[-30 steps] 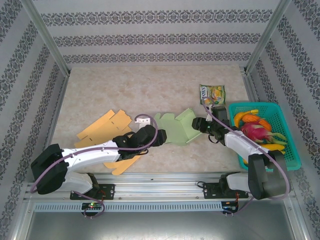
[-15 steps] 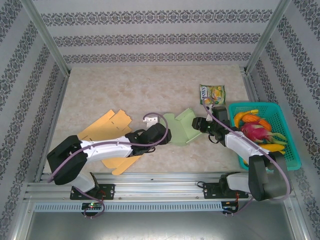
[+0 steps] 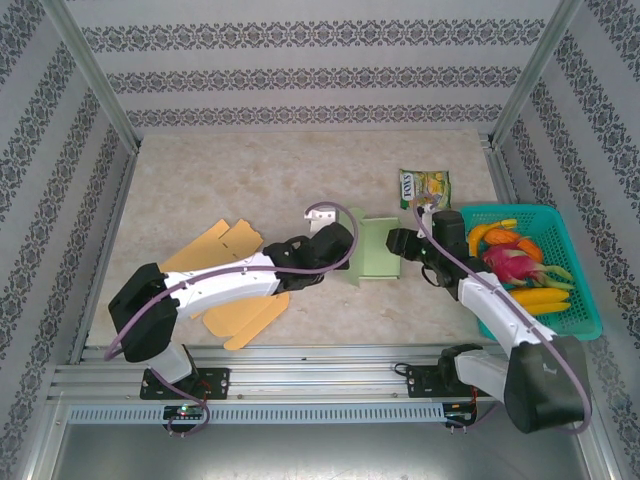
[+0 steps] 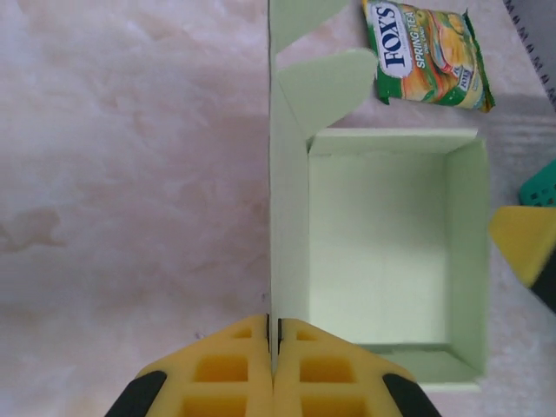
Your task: Fold the paper box
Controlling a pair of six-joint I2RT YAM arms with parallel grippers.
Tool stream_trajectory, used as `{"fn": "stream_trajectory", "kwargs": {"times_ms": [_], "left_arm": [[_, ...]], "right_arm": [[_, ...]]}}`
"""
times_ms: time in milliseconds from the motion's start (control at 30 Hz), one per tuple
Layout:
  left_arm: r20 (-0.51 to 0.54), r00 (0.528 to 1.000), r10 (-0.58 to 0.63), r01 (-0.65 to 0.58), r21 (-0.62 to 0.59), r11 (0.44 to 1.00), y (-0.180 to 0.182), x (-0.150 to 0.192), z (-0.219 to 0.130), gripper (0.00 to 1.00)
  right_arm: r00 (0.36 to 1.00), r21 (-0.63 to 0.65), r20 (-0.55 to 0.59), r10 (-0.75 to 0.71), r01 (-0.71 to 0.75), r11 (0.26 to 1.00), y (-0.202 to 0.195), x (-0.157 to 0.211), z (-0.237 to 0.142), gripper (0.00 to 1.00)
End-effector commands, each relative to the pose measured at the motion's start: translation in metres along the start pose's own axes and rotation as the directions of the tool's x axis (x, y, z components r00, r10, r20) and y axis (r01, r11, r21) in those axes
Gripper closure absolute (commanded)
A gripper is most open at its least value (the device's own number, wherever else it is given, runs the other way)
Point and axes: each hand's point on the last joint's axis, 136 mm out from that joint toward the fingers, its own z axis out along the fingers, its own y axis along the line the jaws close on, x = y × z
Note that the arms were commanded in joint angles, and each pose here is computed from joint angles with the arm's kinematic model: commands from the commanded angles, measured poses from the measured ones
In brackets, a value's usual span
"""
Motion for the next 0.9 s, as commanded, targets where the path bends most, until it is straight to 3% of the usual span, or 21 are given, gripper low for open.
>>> {"fn": "stream_trajectory", "kwargs": {"times_ms": [0, 33, 67, 100, 333, 533, 600, 867], "left_arm": [[-0.038, 0.979, 0.199, -0.202, -0.134, 0.97, 0.02, -0.007, -0.012, 1.0], [-0.034, 0.975, 0.219, -0.221, -0.148, 0.964, 0.022, -0.012, -0.015, 1.0], [-0.027, 0.968, 0.248, -0.249, -0.169, 0.954, 0.024, -0.018, -0.019, 1.0], [-0.021, 0.962, 0.272, -0.271, -0.187, 0.944, 0.026, -0.023, -0.022, 1.0], [-0.012, 0.87, 0.493, -0.483, -0.222, 0.847, 0.021, -0.054, -0.044, 1.0], [0.012, 0.76, 0.65, -0.637, -0.185, 0.748, 0.018, -0.06, -0.056, 1.0], [0.021, 0.728, 0.686, -0.674, -0.162, 0.72, 0.016, -0.06, -0.056, 1.0], [0.031, 0.59, 0.806, -0.805, -0.054, 0.591, 0.005, -0.061, -0.06, 1.0]], "right_arm": [[0.992, -0.017, 0.063, -0.105, 0.107, 0.994, 0.018, -0.025, -0.022, 0.37], [0.99, -0.014, 0.073, -0.12, 0.121, 0.993, 0.019, -0.028, -0.027, 0.33], [0.987, -0.013, 0.085, -0.136, 0.138, 0.99, 0.022, -0.032, -0.032, 0.08], [0.984, -0.017, 0.097, -0.15, 0.152, 0.988, 0.025, -0.034, -0.037, 0.02], [0.961, -0.002, 0.232, -0.147, 0.152, 0.988, 0.034, -0.052, -0.078, 0.02], [0.891, 0.062, 0.438, -0.122, 0.106, 0.992, 0.025, -0.071, -0.117, 0.02], [0.873, 0.021, 0.481, -0.082, 0.083, 0.996, 0.026, -0.071, -0.118, 0.02], [0.897, -0.159, 0.409, -0.164, 0.248, 0.956, 0.064, -0.055, -0.101, 0.02]]}}
